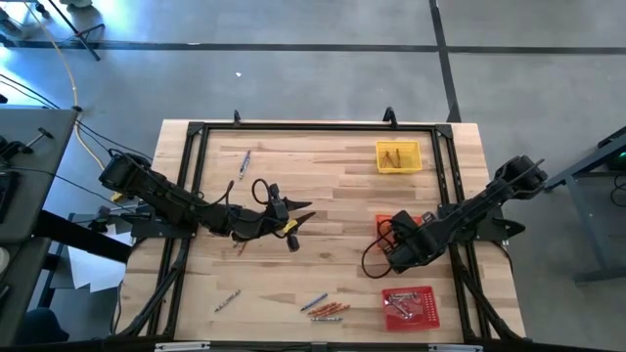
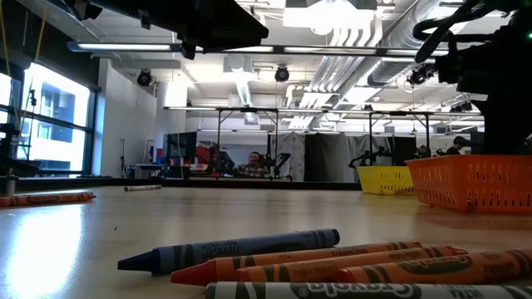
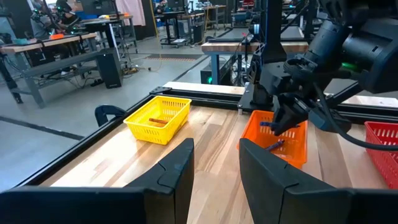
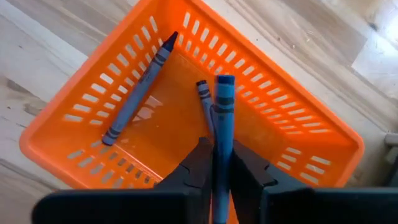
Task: Sort crayons
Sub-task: Put the blue crayon into the orange bin, then put the gray crayon into the red bin
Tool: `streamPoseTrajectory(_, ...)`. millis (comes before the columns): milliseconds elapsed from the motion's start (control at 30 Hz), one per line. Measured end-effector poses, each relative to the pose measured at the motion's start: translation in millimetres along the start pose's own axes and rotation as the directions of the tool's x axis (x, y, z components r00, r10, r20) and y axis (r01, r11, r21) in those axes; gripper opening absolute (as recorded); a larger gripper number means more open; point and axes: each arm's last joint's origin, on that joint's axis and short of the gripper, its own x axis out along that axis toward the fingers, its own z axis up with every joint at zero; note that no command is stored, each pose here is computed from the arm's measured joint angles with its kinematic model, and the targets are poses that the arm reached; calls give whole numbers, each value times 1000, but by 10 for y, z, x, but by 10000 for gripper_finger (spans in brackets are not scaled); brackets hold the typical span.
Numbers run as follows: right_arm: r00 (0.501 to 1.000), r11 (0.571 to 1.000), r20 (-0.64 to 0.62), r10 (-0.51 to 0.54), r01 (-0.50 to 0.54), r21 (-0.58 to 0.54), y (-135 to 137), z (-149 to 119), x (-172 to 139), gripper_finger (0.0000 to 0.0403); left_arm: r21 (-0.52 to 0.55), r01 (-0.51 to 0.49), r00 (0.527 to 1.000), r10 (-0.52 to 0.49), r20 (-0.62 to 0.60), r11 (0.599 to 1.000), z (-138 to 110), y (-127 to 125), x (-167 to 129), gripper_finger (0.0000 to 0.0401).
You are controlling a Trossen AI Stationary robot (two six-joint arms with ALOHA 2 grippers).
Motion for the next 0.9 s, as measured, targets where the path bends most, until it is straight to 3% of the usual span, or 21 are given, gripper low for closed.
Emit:
streamPoseTrajectory(200,1000,1000,-8,0,0,0,0,-3,1,69,0,0,1000,0,0,1000,0,0,0,115)
streamPoseTrajectory(567,1000,1000,-17,-3,3,-1,1,17,-53,73,7,-32,999,32,-6,999,-7,10,0,115)
streamPoseTrajectory(733,998,1000,64,28,-27,-7,19,171,-390,73,64,-75,983,85,-165,995,-132,114,-37,115)
streamPoseTrajectory(900,953,991,278,122,-104,-79,125,397,-807,73,95,-177,908,200,-369,980,-287,396,-76,115)
